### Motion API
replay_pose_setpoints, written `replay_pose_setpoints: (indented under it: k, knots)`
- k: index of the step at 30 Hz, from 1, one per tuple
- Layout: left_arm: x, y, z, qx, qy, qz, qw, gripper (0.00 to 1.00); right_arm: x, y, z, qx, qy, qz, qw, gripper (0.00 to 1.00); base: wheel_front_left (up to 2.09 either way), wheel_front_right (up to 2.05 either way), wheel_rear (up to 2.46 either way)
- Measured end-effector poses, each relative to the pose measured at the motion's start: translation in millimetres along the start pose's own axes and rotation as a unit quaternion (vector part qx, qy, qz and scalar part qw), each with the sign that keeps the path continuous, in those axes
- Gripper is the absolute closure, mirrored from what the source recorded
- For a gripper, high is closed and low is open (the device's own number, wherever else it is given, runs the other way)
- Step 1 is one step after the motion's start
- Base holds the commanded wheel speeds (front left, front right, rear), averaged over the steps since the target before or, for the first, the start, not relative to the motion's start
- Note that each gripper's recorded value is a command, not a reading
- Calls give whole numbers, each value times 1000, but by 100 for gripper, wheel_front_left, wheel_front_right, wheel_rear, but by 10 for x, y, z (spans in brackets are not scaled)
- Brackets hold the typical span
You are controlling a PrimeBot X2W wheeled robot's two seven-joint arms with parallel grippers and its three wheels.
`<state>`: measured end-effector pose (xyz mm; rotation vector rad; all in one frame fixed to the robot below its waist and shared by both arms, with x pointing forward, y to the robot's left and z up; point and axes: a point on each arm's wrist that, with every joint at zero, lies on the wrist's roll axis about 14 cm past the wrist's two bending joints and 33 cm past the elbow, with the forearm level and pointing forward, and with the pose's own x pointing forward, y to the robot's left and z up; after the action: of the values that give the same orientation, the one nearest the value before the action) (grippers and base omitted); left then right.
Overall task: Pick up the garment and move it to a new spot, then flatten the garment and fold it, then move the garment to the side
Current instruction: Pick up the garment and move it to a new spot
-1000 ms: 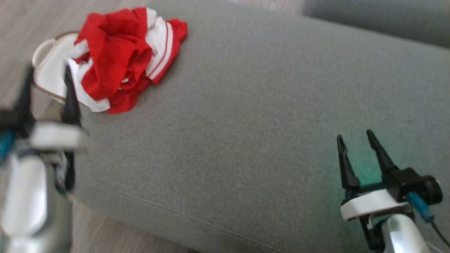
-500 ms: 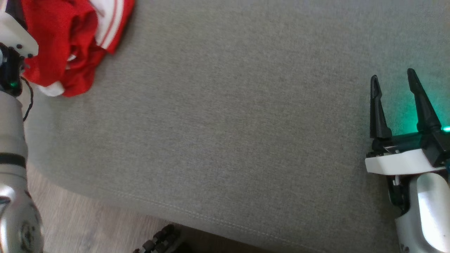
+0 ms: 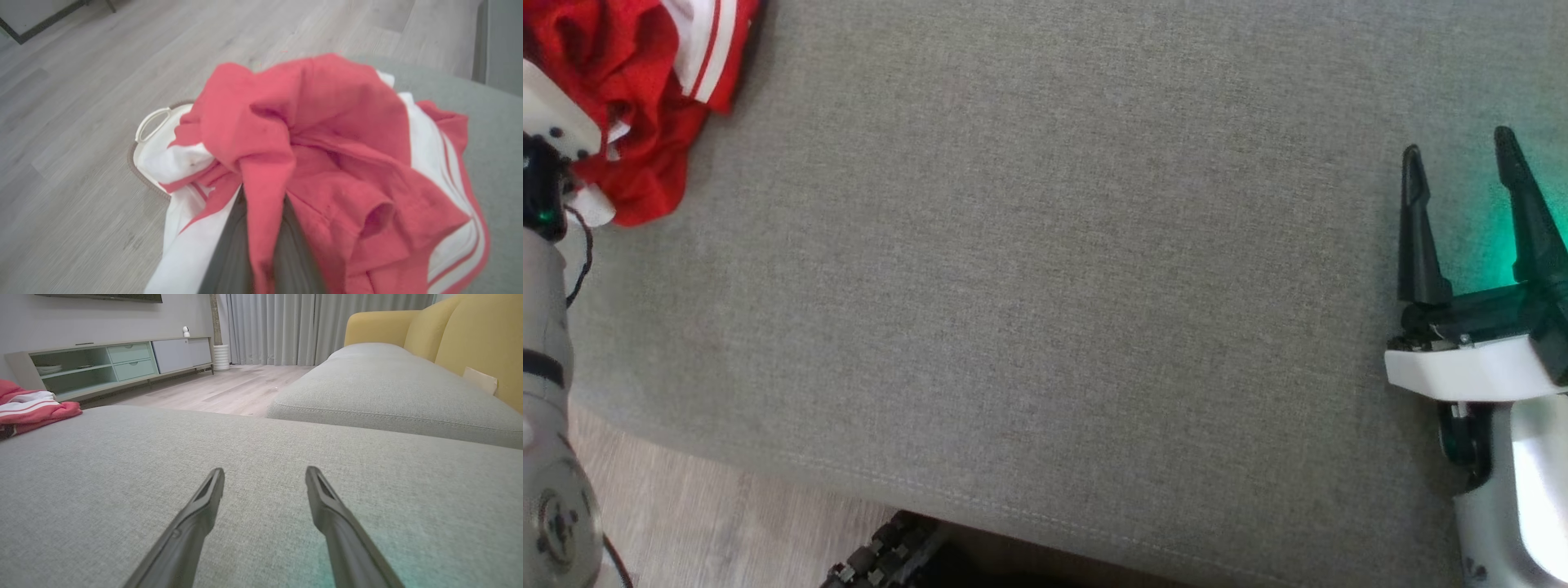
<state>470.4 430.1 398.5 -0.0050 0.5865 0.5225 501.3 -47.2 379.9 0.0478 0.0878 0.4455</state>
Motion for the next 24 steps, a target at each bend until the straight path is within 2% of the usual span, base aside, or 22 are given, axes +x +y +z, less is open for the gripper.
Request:
replay_pose_setpoints:
  k: [4, 8, 15, 21, 22, 24]
  knots:
    - [-107, -1, 399, -23, -93, -13, 995, 100, -3, 11, 78, -1, -5, 0, 1000, 0, 0, 0, 0]
    - [-307, -18, 919, -31, -181, -28, 983, 100, -44, 64, 235, 3, -14, -1, 1000, 0, 0, 0, 0]
    - [-1012, -406, 2051, -44, -331, -122, 935, 100, -240, 143, 726, 10, -58, -12, 998, 0, 0, 0, 0]
    - [-1702, -700, 2706, -56, -394, -213, 892, 100, -552, 50, 1062, 13, -89, -40, 995, 0, 0, 0, 0]
    - [-1702, -700, 2706, -56, -394, -213, 892, 100, -552, 50, 1062, 13, -89, -40, 995, 0, 0, 0, 0]
    - [-1872, -949, 2791, -63, -393, -256, 881, 100, -662, -32, 1168, 21, -102, -55, 993, 0, 0, 0, 0]
